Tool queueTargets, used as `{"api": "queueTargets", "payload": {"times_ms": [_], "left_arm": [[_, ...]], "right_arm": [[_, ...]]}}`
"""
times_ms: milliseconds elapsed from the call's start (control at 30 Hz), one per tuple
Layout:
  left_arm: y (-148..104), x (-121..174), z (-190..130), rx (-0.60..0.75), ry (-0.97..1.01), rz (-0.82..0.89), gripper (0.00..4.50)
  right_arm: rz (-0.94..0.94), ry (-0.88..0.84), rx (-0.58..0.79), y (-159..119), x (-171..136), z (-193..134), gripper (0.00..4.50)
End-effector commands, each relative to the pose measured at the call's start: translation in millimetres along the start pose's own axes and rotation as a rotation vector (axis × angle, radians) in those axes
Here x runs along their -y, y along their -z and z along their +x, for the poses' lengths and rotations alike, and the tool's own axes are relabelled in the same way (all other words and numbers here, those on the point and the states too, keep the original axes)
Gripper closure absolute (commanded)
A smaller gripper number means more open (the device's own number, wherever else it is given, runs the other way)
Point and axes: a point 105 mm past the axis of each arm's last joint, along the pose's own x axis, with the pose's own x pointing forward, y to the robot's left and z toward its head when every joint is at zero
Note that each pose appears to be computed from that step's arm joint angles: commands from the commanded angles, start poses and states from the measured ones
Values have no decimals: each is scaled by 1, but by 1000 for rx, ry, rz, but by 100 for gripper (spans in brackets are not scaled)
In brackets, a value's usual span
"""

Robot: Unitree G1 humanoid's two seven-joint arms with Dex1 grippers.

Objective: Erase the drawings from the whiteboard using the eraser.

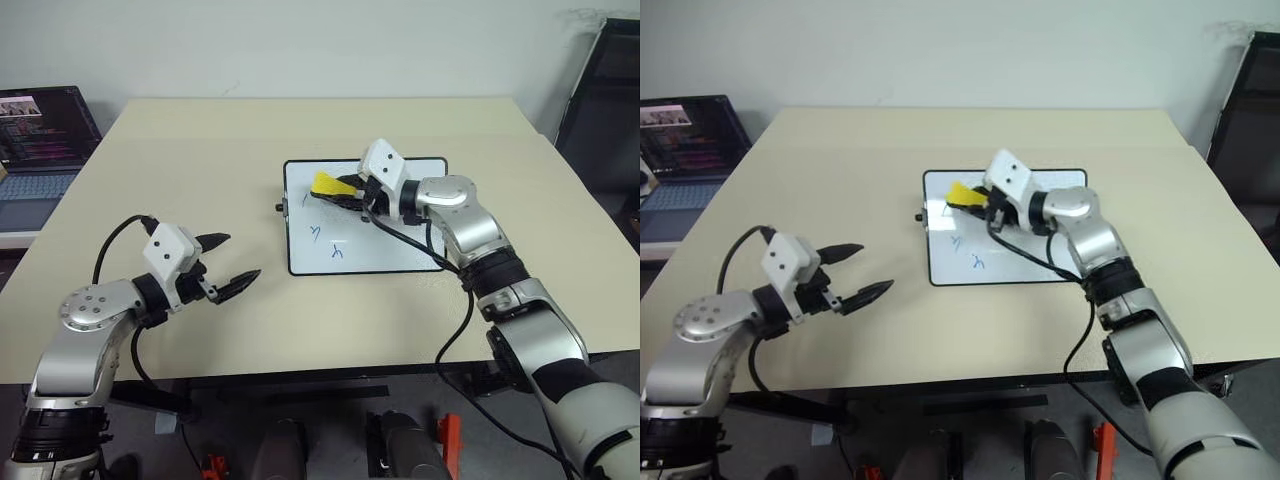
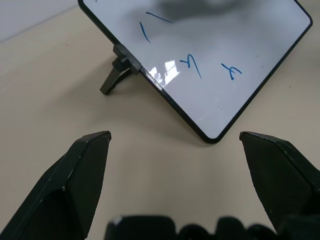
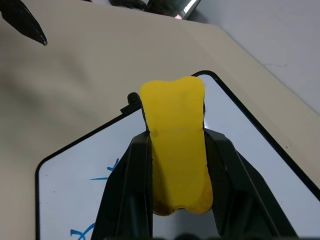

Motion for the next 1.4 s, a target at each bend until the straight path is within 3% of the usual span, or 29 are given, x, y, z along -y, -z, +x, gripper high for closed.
{"api": "queueTargets", "payload": {"times_ms": [33, 767, 1067, 1400], "left_arm": [[-12, 2, 0, 46, -16, 34, 0], [-12, 9, 9, 56, -11, 22, 0], [-10, 8, 11, 51, -12, 22, 0], [-8, 7, 11, 51, -14, 19, 0]], "right_arm": [[-81, 23, -8, -8, 10, 5, 343], [-73, 139, -83, -1, 21, 33, 343], [-144, 36, -221, 41, -10, 38, 345], [-92, -106, -200, 57, -44, 41, 345]]}}
